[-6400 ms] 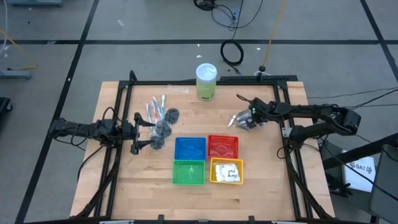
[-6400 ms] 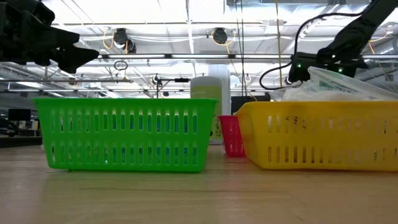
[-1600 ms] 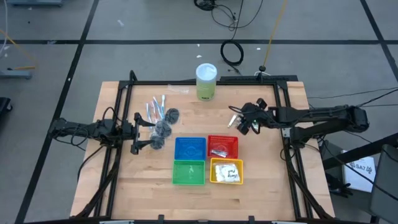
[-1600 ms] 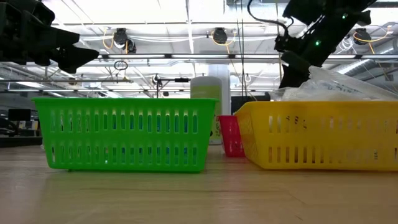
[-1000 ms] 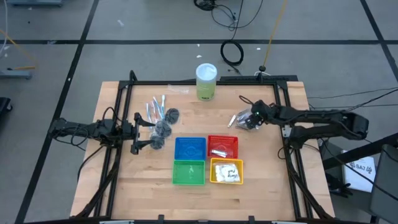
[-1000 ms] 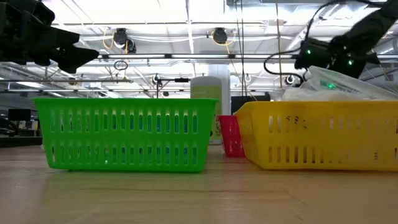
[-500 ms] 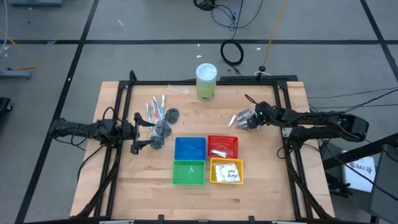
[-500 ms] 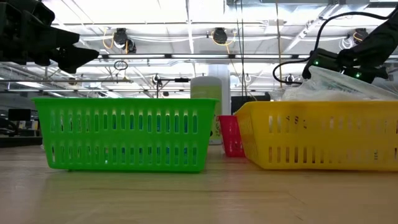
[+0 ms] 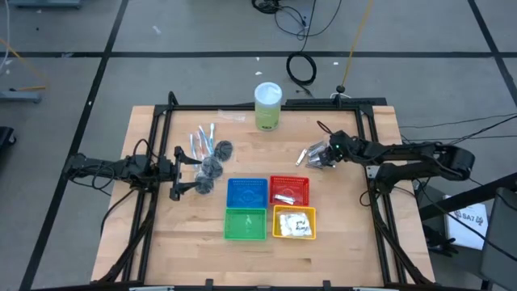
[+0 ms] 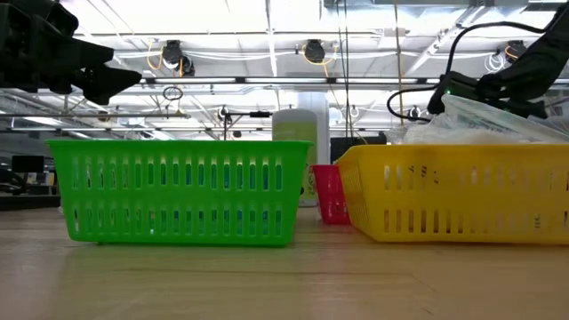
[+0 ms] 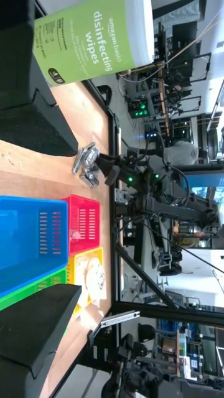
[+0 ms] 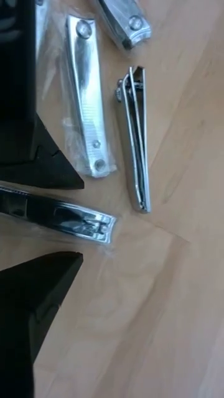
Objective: Pick & Place Travel size toiletries
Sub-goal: Put the nail cutter into the red basket
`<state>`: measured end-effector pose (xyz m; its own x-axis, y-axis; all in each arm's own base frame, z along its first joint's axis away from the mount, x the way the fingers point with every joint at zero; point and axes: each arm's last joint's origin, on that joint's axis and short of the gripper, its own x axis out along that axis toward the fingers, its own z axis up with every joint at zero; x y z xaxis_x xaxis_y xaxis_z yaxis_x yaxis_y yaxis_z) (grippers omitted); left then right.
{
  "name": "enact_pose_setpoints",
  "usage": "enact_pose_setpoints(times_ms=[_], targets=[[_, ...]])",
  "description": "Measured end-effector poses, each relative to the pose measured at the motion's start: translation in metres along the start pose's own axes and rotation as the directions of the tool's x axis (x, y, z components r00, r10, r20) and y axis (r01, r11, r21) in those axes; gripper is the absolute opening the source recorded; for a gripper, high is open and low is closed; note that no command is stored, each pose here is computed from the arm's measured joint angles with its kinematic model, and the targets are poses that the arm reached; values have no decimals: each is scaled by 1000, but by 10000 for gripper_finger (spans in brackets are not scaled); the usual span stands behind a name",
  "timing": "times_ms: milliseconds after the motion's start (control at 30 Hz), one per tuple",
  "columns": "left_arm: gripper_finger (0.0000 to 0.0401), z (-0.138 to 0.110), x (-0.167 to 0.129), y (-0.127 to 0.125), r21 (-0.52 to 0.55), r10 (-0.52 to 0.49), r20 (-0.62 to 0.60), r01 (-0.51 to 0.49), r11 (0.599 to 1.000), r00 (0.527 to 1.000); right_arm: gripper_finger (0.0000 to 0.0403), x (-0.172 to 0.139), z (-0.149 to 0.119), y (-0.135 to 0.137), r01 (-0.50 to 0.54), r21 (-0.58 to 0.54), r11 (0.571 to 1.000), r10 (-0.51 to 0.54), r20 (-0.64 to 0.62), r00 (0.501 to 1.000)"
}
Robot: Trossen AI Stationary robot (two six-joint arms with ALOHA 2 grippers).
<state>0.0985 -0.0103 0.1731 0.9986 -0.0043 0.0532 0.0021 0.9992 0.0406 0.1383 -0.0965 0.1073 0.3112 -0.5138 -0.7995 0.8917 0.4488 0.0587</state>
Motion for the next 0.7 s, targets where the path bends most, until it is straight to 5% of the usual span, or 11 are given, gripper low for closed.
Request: enact_pose_setpoints(times_ms=[700], targets=[[347,0,0,0,0,0,0,0,1000,1000,98,1,-1,0,5,-3,1000,-5,-15,1000]])
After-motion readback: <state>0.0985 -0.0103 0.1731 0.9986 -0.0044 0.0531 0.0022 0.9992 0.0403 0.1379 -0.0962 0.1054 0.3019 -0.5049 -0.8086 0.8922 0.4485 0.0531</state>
